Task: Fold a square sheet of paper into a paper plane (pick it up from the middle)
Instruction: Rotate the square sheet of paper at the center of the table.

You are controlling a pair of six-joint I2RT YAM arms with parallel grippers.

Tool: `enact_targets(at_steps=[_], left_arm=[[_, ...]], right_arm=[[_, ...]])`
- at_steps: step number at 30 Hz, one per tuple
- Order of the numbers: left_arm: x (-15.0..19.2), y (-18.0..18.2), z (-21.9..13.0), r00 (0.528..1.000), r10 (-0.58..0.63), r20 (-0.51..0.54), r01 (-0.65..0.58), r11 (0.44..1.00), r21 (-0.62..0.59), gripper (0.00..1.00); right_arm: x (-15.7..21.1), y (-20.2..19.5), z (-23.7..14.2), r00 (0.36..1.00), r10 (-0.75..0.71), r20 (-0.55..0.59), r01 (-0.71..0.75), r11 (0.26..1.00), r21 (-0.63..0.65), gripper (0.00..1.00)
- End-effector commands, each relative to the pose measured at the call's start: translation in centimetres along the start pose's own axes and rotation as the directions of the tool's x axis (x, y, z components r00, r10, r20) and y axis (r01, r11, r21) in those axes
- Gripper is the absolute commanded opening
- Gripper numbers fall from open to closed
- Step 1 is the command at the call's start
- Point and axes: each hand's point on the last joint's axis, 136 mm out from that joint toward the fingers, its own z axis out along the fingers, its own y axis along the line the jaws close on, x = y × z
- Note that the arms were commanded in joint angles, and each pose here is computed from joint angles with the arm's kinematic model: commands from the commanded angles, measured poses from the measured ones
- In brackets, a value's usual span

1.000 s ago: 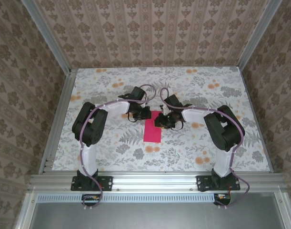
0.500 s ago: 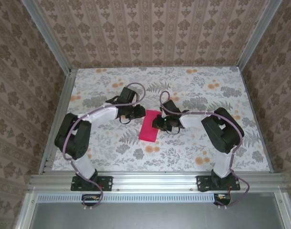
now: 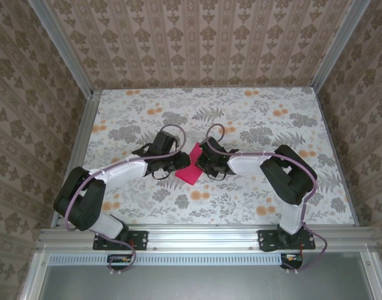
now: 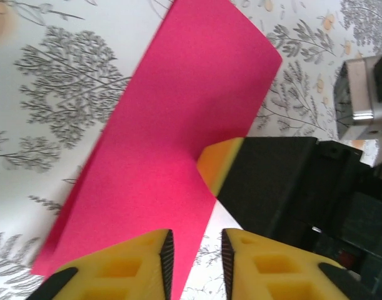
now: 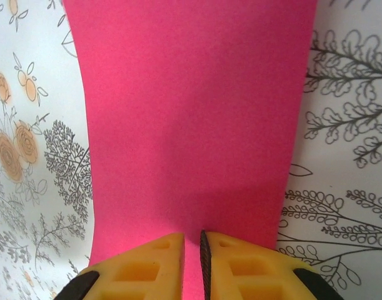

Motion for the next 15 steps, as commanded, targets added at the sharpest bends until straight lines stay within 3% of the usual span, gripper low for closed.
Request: enact_targets(at_steps=[1, 10, 15], left_arm=[[0.7, -0.4, 1.0, 1.000, -0.025, -0.018, 0.025, 0.999, 0.021, 0.24], [3.2, 1.1, 3.8, 0.992, -0.068, -0.107, 0.064, 0.997, -0.037, 0.14], [4.1, 2.5, 4.4, 0.988, -0.088, -0.125, 0.078, 0.994, -0.082, 0.12]], right_arm=[[0.2, -1.1, 0.3, 0.998, 0.062, 0.007, -0.063, 0.997, 0.044, 0.19], [0.0, -0.1, -0.2, 0.997, 0.070, -0.018, -0.071, 0.997, -0.019, 0.19], [-0.1, 1.9, -0.8, 0.998, -0.027, -0.059, 0.020, 0.993, -0.113, 0.19]])
